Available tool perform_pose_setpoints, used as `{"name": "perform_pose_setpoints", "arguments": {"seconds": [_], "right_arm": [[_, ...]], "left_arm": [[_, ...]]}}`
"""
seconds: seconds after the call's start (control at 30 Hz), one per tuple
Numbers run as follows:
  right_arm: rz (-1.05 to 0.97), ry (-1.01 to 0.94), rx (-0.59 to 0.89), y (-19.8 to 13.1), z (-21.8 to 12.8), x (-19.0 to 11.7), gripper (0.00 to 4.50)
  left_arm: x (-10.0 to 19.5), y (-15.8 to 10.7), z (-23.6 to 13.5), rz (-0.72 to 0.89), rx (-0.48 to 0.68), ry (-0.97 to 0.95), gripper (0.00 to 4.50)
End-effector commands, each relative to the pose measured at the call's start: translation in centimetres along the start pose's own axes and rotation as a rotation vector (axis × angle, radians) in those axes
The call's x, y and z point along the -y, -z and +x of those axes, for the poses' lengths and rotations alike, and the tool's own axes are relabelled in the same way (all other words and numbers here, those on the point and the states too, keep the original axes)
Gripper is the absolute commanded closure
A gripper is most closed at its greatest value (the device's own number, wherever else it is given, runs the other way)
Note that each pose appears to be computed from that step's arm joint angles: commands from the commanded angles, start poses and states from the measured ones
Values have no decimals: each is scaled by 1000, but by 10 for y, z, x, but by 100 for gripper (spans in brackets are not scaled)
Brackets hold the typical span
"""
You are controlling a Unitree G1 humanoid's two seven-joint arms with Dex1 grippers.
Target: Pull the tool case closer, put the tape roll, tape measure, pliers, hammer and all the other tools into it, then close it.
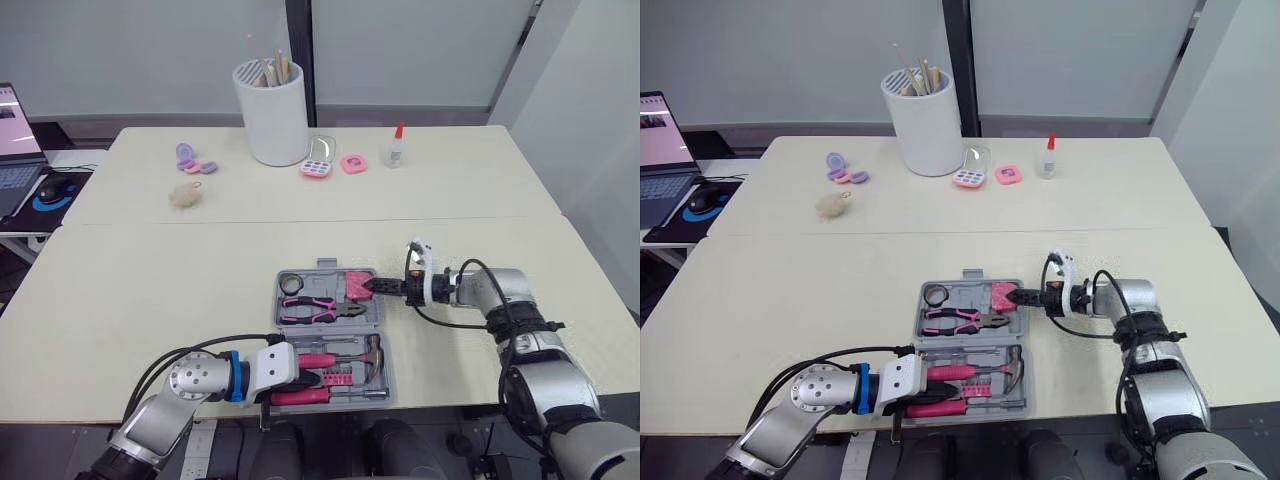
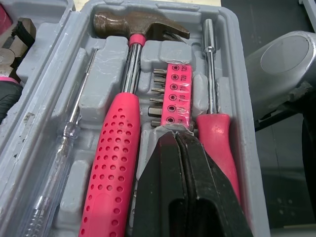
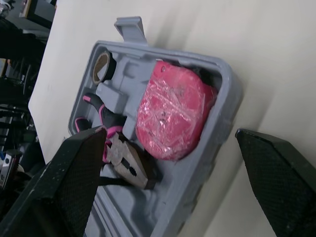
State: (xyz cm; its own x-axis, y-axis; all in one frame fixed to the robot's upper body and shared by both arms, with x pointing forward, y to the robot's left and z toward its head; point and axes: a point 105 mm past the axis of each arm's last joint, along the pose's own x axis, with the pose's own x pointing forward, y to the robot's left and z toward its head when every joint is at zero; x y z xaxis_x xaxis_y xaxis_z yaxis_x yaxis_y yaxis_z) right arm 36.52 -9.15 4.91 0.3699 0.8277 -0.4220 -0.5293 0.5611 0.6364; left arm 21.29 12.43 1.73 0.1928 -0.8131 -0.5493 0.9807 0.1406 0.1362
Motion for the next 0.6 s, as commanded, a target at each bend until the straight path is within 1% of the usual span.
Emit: {"name": "perform_pose_setpoints", "arguments": {"seconds": [0.03, 0.17, 0.23, 0.3, 0.33, 0.6], "right_arm": [[8, -6, 9, -1, 11, -1, 5], [58, -68, 65, -9, 22, -9, 5], [101, -120, 104, -15, 23, -16, 5], [193, -204, 174, -27, 20, -25, 5], [201, -227, 187, -30, 18, -27, 5], [132, -327, 183, -39, 7, -44, 5]], "left_arm": [[14, 24, 0, -66, -106, 43, 450], [19, 28, -1, -58, -149, 74, 450], [17, 28, -3, -57, -155, 68, 450], [15, 30, -4, -53, -167, 66, 450], [15, 31, -5, -52, -172, 65, 450], [12, 33, -4, -44, -183, 59, 450]]}}
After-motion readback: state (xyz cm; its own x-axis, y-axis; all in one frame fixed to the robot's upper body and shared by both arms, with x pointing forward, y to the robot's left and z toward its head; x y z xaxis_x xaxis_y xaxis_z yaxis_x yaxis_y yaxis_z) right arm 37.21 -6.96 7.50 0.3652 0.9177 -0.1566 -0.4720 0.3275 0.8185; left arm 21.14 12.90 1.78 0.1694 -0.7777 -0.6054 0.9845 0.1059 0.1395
